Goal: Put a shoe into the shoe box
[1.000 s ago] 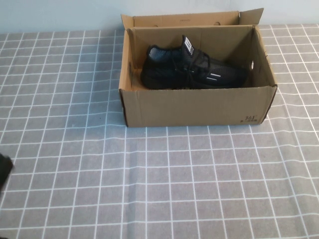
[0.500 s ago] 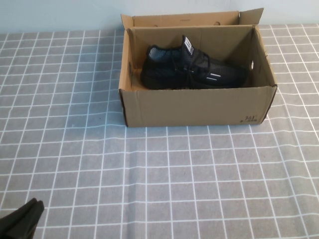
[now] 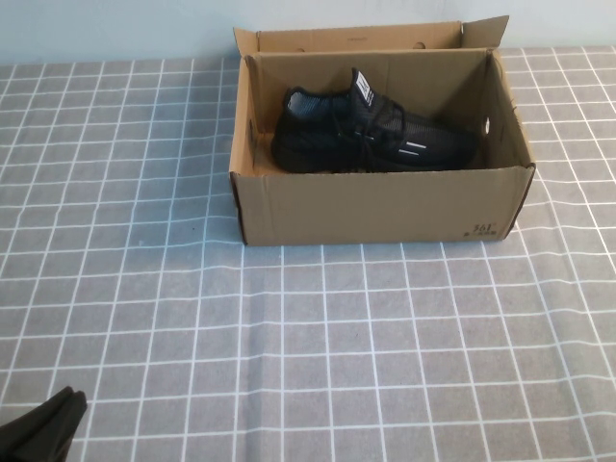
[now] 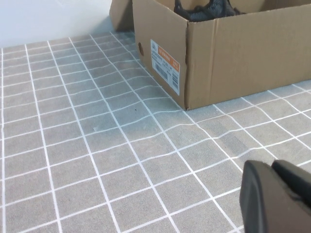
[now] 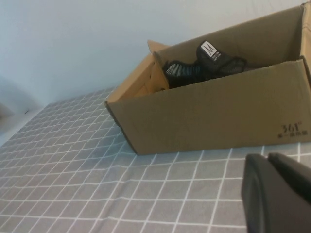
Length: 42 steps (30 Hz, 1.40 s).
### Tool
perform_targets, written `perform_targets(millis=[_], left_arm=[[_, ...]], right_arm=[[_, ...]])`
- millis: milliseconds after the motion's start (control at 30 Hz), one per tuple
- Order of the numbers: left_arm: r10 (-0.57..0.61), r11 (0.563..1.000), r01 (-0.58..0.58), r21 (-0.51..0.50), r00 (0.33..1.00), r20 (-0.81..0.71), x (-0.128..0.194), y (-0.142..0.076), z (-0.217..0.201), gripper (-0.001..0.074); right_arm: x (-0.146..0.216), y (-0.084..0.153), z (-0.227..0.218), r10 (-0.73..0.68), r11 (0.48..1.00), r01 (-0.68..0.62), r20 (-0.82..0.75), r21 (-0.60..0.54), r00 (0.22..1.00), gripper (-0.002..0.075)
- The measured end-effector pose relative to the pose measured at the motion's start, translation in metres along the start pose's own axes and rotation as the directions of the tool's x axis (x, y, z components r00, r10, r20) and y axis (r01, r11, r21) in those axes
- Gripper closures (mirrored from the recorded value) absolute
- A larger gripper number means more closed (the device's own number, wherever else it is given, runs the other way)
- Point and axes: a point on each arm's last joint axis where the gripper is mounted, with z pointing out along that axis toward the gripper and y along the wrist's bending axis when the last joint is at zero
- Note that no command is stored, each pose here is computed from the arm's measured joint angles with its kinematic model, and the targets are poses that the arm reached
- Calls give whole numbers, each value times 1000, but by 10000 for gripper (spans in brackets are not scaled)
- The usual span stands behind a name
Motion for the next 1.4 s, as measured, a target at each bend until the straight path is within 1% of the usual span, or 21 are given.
perform_targets(millis=[233, 300, 367, 433, 567, 667, 733, 800, 933, 1067, 1200, 1300, 1400], left_arm=[[2, 1000, -2, 0, 1000, 0, 0, 0, 0, 734], [2, 1000, -2, 0, 1000, 0, 0, 0, 0, 734], [2, 1000, -2, 0, 1000, 0, 0, 0, 0, 734], [1, 1000, -1, -7, 1000, -1, 0, 1, 0, 734], [-12, 996, 15, -93, 999, 38, -1, 7, -6, 734], [-8, 985, 28, -169, 993, 117, -4, 10, -16, 734], [0, 977, 34, -210, 987, 160, -6, 12, -20, 734], [3, 968, 41, -249, 985, 173, -6, 14, -22, 734], [2, 940, 55, -337, 986, 167, -6, 19, -24, 734], [-2, 915, 65, -398, 988, 155, -5, 22, -25, 734], [-24, 912, 71, -405, 992, 121, -1, 22, -25, 734], [-72, 921, 72, -383, 997, 13, 10, 20, -23, 733], [-121, 930, 75, -359, 987, -108, 21, 16, -23, 734]], right_arm=[[2, -1, 0, -3, 1000, 4, -13, 3, 1000, 742], [2, -1, 0, -87, 996, 87, -14, 1, 996, 742], [2, -1, 0, -190, 982, 190, -11, 7, 982, 742], [1, -4, 0, -253, 967, 252, 3, 47, 968, 742], [-4, -15, -5, -325, 927, 307, 52, 215, 944, 742], [0, -22, -11, -348, 897, 311, 68, 313, 935, 742], [4, -25, -15, -353, 886, 305, 80, 350, 932, 742], [4, -26, -16, -358, 876, 304, 83, 374, 930, 742], [7, -27, -16, -349, 875, 304, 56, 377, 936, 742], [8, -27, -16, -349, 875, 306, 52, 376, 936, 742], [8, -27, -16, -349, 875, 307, 47, 374, 936, 742], [9, -27, -16, -346, 876, 310, 34, 371, 938, 742], [12, -28, -16, -342, 875, 318, 0, 366, 940, 742]])
